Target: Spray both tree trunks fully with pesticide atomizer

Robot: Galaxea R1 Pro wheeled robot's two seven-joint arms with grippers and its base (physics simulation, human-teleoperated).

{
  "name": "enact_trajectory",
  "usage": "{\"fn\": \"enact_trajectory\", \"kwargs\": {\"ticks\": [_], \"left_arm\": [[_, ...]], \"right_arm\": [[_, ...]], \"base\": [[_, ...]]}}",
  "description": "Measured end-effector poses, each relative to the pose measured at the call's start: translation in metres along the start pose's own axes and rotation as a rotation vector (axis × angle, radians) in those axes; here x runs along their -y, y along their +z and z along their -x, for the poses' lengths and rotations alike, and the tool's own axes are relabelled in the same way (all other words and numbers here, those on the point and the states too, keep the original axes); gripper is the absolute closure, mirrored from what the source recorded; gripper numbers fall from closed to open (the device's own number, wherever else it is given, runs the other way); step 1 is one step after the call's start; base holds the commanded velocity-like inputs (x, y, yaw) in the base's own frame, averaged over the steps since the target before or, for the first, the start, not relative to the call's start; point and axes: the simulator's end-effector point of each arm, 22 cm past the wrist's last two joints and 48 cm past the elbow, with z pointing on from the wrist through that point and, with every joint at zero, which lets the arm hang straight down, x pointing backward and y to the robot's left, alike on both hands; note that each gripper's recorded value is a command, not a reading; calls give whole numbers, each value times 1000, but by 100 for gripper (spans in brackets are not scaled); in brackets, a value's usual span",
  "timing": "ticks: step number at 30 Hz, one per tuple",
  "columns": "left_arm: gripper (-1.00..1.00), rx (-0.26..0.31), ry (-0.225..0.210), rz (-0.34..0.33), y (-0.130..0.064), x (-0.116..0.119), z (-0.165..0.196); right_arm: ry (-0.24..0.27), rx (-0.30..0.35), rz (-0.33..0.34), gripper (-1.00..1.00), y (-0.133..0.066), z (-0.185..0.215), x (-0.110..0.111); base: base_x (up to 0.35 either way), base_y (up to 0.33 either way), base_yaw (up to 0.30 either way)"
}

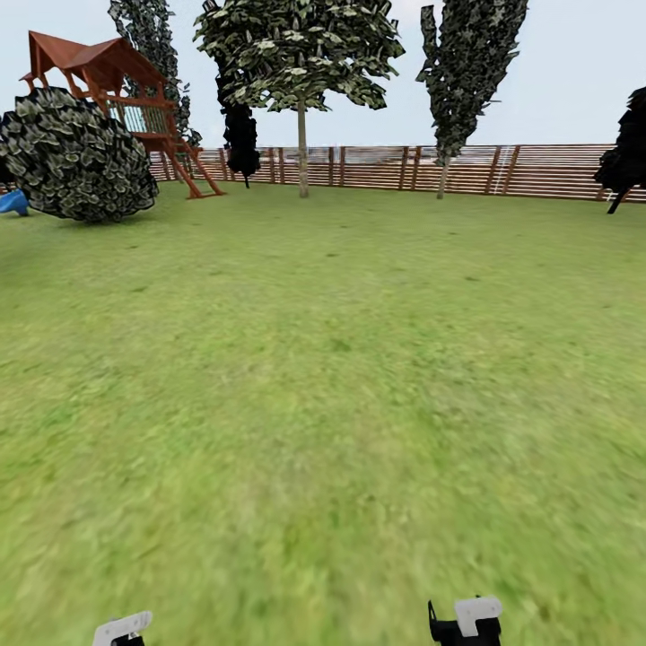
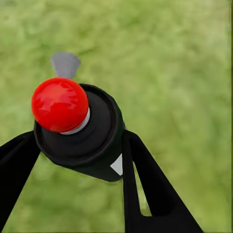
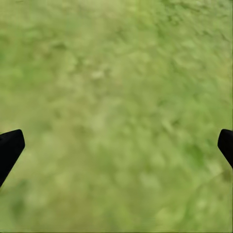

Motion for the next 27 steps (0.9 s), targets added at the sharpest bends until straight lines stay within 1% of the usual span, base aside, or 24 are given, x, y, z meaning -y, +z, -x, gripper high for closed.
{"fn": "enact_trajectory", "kwargs": {"ticks": [27], "left_arm": [[100,0,0,-4,0,2,-1]], "right_arm": [[0,0,0,-100,0,0,0]], "base": [[338,64,0]]}}
